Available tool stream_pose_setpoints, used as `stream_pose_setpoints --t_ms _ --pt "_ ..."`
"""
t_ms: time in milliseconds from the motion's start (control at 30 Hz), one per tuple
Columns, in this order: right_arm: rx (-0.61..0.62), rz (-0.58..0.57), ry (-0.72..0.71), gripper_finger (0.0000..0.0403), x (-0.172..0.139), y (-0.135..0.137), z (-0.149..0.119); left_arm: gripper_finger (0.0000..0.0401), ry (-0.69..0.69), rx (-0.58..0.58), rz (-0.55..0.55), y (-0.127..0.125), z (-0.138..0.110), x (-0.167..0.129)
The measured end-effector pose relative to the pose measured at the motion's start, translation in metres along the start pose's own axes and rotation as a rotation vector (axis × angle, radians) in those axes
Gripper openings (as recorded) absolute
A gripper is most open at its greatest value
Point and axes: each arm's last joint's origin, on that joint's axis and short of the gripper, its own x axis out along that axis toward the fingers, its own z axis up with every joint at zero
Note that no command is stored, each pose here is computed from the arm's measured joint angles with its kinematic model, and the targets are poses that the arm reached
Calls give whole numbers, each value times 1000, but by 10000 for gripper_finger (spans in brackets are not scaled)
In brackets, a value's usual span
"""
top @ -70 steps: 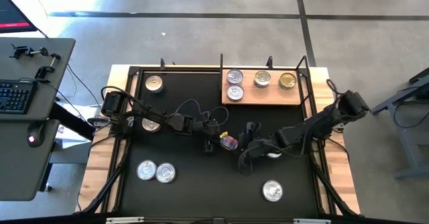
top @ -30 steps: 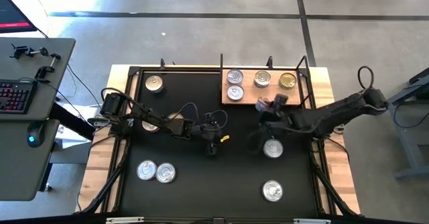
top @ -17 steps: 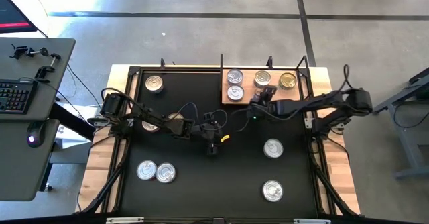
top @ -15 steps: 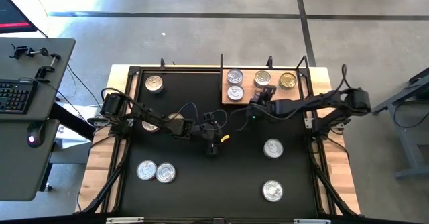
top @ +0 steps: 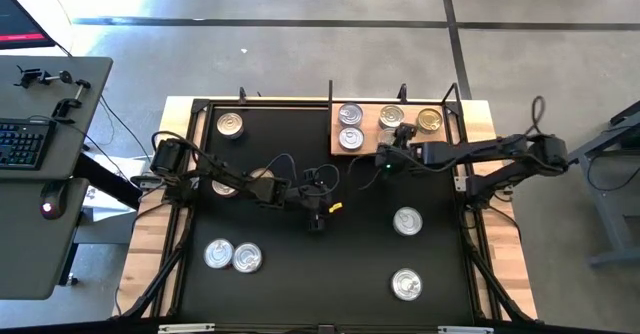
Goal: Stack canned seafood by type on shelf
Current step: Put the blue-pink tuna can on the shelf, then adjust the tuna cans on the shelf
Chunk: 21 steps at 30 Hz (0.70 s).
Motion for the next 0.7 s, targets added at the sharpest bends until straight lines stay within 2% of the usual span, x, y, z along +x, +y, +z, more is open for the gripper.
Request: stream_pose_setpoints --t_ms 133,267,433,700 --pt "137 191 -57 332 -8 -15 -5 5 -5 -1 0 0 0 0" --pt "293 355 -62 300 -3 -31 -10 5 -11 10 1 1 1 0" --pt "444 346 -14 234 14 -49 -17 5 -30 11 5 2 3 1" --pt "524 325 54 116 36 -62 -24 5 -35 18 5 2 4 1"
